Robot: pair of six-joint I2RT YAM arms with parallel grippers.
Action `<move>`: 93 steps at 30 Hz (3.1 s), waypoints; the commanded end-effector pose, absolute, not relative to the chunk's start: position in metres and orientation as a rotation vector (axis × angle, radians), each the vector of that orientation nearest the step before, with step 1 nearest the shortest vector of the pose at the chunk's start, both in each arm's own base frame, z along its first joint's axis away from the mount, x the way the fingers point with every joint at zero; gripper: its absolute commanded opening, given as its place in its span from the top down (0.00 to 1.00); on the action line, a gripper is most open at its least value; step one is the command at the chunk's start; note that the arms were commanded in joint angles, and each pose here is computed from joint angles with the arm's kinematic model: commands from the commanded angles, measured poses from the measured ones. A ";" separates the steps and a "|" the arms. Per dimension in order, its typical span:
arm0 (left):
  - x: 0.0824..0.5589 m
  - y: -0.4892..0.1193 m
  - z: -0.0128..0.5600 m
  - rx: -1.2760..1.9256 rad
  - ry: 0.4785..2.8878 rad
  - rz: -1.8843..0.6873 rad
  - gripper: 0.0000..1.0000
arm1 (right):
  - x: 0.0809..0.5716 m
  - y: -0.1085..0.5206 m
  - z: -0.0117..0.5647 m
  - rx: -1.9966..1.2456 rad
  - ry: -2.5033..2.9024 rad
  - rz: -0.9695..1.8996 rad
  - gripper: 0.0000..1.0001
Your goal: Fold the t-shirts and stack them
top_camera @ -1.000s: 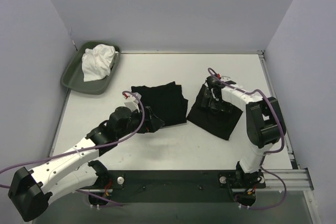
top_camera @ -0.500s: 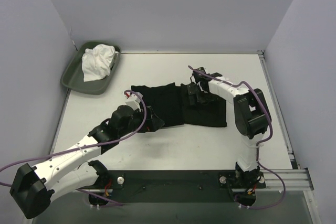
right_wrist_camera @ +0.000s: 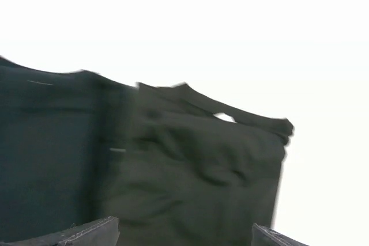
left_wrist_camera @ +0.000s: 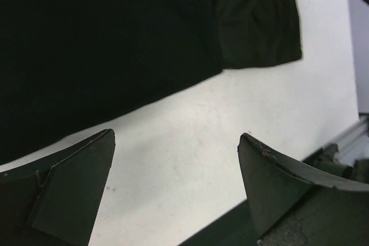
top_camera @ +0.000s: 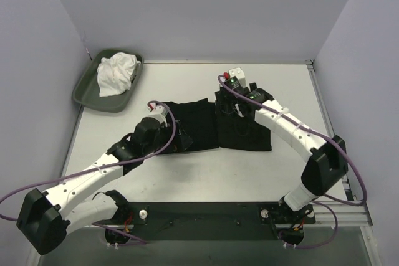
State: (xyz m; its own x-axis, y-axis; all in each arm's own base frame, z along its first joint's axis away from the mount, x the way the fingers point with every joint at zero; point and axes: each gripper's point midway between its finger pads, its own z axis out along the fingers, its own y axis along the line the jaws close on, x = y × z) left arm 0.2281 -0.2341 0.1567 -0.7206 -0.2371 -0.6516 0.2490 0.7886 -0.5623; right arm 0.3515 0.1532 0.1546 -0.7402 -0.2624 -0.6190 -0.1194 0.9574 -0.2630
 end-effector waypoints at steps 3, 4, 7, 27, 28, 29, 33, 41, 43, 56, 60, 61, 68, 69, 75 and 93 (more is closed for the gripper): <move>0.263 -0.197 0.130 -0.204 2.293 -0.699 0.03 | 0.316 0.215 0.188 -0.300 2.342 -0.032 0.00; 0.264 -0.191 0.124 -0.232 2.308 -0.681 0.02 | 0.313 0.220 0.188 -0.305 2.340 -0.020 0.00; 0.258 -0.171 0.105 -0.312 2.376 -0.634 0.03 | 0.304 0.229 0.184 -0.334 2.335 -0.004 0.00; 0.236 -0.134 0.017 -0.569 2.587 -0.470 0.02 | 0.278 0.225 0.149 -0.349 2.352 0.032 0.00; 0.239 -0.134 0.017 -0.573 2.580 -0.467 0.03 | 0.278 0.224 0.147 -0.351 2.352 0.029 0.00; 0.244 -0.136 0.019 -0.575 2.570 -0.475 0.03 | 0.277 0.222 0.144 -0.351 2.353 0.022 0.00; 0.256 -0.141 0.027 -0.571 2.557 -0.492 0.03 | 0.275 0.220 0.137 -0.364 2.366 0.008 0.00; 0.258 -0.130 0.013 -0.594 2.605 -0.416 0.02 | 0.275 0.227 0.134 -0.370 2.370 0.040 0.00; 0.257 -0.125 0.005 -0.621 2.623 -0.392 0.02 | 0.275 0.229 0.133 -0.365 2.374 0.059 0.00; 0.239 -0.115 -0.027 -0.680 2.725 -0.341 0.40 | 0.270 0.227 0.137 -0.346 2.353 0.103 0.00; 0.235 -0.116 -0.027 -0.686 2.729 -0.359 0.63 | 0.269 0.224 0.140 -0.333 2.346 0.108 0.00; 0.233 -0.116 -0.028 -0.683 2.736 -0.358 0.63 | 0.269 0.224 0.140 -0.329 2.345 0.112 0.00; 0.222 -0.114 -0.023 -0.680 2.738 -0.376 1.00 | 0.268 0.226 0.140 -0.305 2.350 0.134 0.00; 0.218 -0.113 -0.023 -0.684 2.745 -0.373 1.00 | 0.269 0.227 0.137 -0.305 2.358 0.126 0.00; 0.206 -0.109 -0.004 -0.698 2.698 -0.399 1.00 | 0.289 0.253 0.123 -0.311 2.406 0.166 0.00; 0.183 -0.105 0.013 -0.714 2.636 -0.509 1.00 | 0.342 0.323 0.061 -0.462 2.474 0.293 0.00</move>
